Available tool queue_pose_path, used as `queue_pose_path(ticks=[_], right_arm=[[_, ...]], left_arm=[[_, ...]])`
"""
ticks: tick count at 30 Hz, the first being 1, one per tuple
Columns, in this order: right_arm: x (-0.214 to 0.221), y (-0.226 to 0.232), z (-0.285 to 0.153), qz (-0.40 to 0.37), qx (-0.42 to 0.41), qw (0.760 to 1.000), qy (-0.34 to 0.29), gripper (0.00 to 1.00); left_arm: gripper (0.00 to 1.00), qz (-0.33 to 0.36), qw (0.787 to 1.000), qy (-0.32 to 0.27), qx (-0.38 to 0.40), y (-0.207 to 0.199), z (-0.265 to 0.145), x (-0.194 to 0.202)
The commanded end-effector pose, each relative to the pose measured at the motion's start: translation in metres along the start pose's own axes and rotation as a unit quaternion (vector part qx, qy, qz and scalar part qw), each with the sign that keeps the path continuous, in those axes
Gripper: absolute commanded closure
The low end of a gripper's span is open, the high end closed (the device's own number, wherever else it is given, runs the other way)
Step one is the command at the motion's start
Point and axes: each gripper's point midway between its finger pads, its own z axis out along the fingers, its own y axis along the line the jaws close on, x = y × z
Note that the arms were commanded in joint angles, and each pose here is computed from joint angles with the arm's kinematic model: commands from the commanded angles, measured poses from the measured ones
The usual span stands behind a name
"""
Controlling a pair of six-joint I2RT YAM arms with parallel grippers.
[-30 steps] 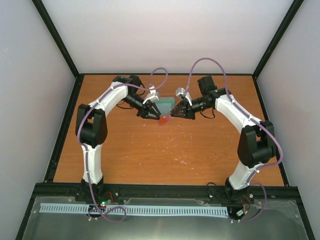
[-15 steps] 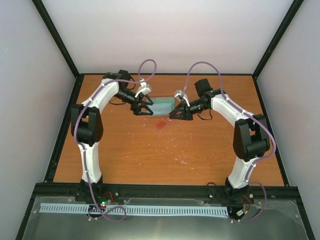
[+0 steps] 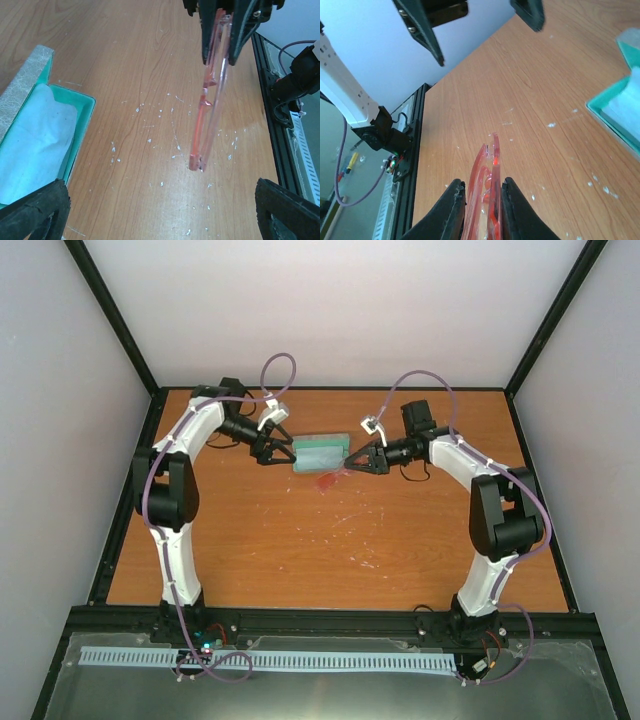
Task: Organize the sunglasses
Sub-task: Fold the sunglasses, then place the sunglasses in the sunglasses case.
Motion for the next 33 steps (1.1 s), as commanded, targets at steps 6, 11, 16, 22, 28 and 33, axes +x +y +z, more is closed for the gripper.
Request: queue_pose_path(ticks=[6,11,16,22,28,33], right_arm=[[-0.006,-0.029,-0.02,0.096,0.033,0.993,-0.056,0.96],[-0.008,-0.046,-0.02,0.147,0.056,0.984,-0.088,0.95],[-0.006,-0.067,-0.017,0.181,0.072,0.974,-0.111,0.95],[-0.013,-0.092,-0.02,0.203,0.099,0.96,-0.163,0.97],[-0.016,-0.117,-0.021,0.217,0.129,0.948,-0.194,0.97],[-0.018,-0.128,-0.011,0.224,0.128,0.946,-0.195,0.97]], left_arm=[[0.0,0.022,1.0,-0.017,-0.011,-0.007,-0.009,-0.015],[0.0,0.02,0.999,-0.023,-0.014,-0.006,-0.012,-0.015],[0.0,0.017,0.999,-0.031,-0.02,-0.002,-0.02,-0.016],[0.0,0.009,0.999,-0.04,-0.024,0.0,-0.027,-0.015],[0.0,0.004,0.998,-0.045,-0.035,0.004,-0.037,-0.011],[0.0,-0.007,0.998,-0.049,-0.041,0.009,-0.043,-0.005]])
